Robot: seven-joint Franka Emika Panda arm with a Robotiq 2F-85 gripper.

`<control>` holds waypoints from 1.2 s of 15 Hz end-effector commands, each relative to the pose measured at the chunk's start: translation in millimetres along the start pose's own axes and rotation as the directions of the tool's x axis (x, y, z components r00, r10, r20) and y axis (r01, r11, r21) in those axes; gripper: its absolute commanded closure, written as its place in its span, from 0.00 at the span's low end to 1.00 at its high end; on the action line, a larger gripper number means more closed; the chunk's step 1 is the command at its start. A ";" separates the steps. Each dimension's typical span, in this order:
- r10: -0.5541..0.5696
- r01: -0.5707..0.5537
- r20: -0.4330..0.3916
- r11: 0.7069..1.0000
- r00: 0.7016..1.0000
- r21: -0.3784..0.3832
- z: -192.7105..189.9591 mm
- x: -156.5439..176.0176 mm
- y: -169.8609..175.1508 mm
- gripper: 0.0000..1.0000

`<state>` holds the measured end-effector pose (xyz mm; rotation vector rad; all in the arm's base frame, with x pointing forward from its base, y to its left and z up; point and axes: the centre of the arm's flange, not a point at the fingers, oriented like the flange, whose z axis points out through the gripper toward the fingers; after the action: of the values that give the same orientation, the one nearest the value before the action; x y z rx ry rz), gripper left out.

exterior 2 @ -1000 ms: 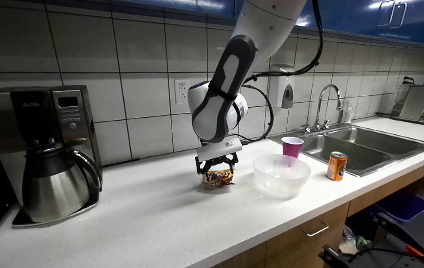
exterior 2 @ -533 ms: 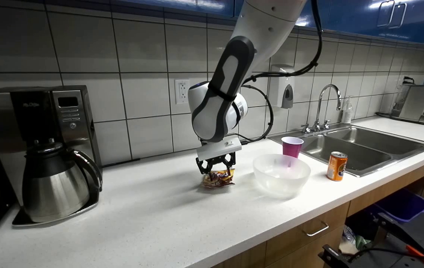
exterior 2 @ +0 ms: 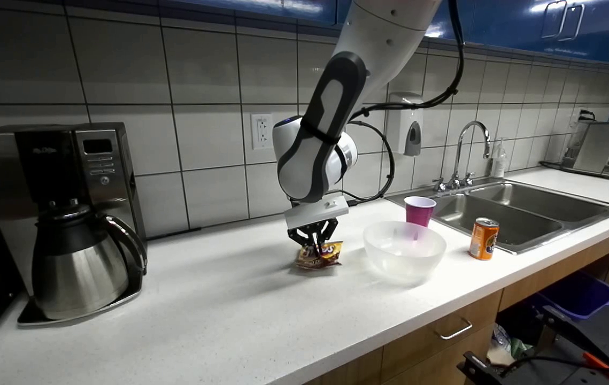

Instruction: Put the yellow pack in the bowl.

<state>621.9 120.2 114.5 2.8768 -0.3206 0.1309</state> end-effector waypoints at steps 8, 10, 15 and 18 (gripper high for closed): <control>0.003 -0.002 -0.046 1.000 0.999 0.020 -39.1 3.0 5.1 1.00; 0.002 0.000 -0.070 1.000 0.998 0.030 -58.0 4.7 3.3 1.00; 0.002 0.007 -0.141 0.998 0.990 0.060 -114.5 7.1 0.8 1.00; 0.003 0.011 -0.185 0.997 0.983 0.071 -148.1 5.2 4.7 1.00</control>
<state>636.3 151.6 222.4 2.9206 -0.2842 0.3622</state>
